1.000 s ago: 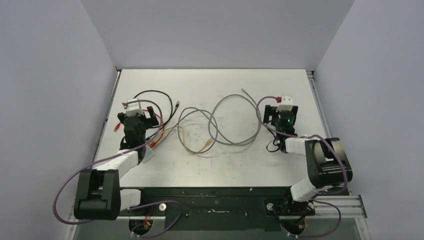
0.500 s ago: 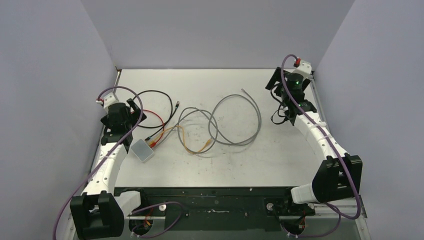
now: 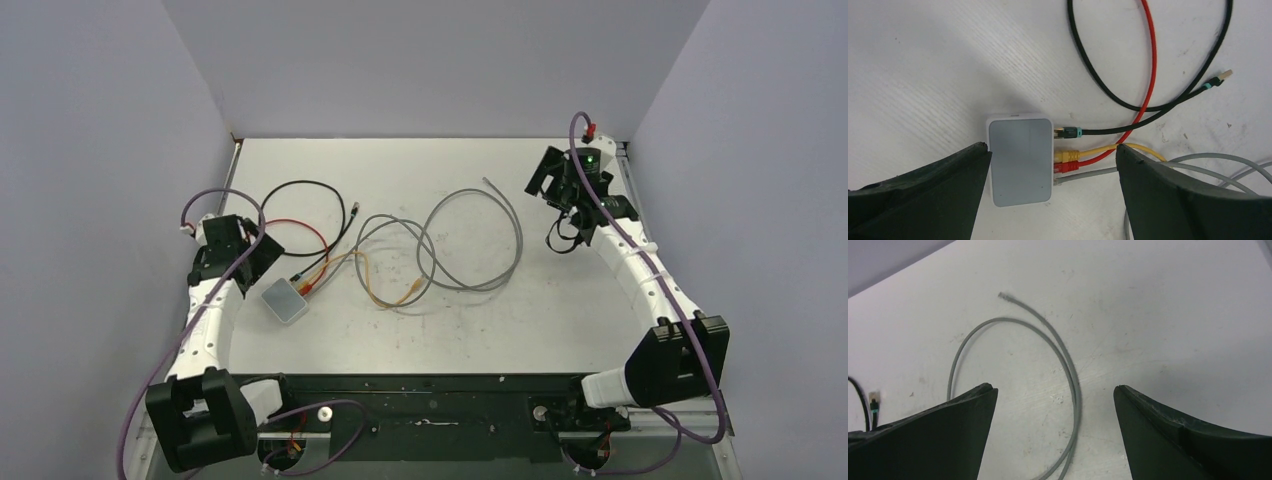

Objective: Pull the plug from the switch port

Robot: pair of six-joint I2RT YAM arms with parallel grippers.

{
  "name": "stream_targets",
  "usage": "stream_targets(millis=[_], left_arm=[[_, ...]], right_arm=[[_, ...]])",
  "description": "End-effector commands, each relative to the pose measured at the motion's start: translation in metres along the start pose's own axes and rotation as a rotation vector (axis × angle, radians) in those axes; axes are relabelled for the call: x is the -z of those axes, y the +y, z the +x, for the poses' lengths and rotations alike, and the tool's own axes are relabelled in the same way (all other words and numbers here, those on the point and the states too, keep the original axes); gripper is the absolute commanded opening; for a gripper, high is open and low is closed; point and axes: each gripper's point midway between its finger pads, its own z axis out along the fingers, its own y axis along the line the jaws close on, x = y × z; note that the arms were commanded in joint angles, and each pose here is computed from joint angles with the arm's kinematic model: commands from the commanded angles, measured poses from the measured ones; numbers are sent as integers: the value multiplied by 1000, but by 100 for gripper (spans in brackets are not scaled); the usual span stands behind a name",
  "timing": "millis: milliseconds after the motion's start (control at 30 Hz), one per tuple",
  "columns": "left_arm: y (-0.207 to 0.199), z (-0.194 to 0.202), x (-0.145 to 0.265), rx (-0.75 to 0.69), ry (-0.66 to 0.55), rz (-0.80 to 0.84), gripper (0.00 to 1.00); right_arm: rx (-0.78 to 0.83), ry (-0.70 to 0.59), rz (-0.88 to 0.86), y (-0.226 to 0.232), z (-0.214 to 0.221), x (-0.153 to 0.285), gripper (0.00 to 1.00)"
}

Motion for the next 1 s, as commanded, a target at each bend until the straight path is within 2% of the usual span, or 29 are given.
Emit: stream_targets(millis=[0, 200, 433, 733, 967], left_arm=[[14, 10, 1, 109, 131, -37, 96], [47, 12, 8, 219, 185, -73, 96], [62, 21, 5, 275, 235, -81, 96], [68, 58, -24, 238, 401, -137, 96], [59, 73, -42, 128, 430, -190, 96]], right_arm=[[22, 110, -123, 27, 22, 0, 90], [87, 173, -260, 63, 40, 1, 90], [131, 367, -236, 55, 85, -17, 90], [148, 356, -295, 61, 82, -10, 90], [128, 347, -308, 56, 79, -7, 90]])
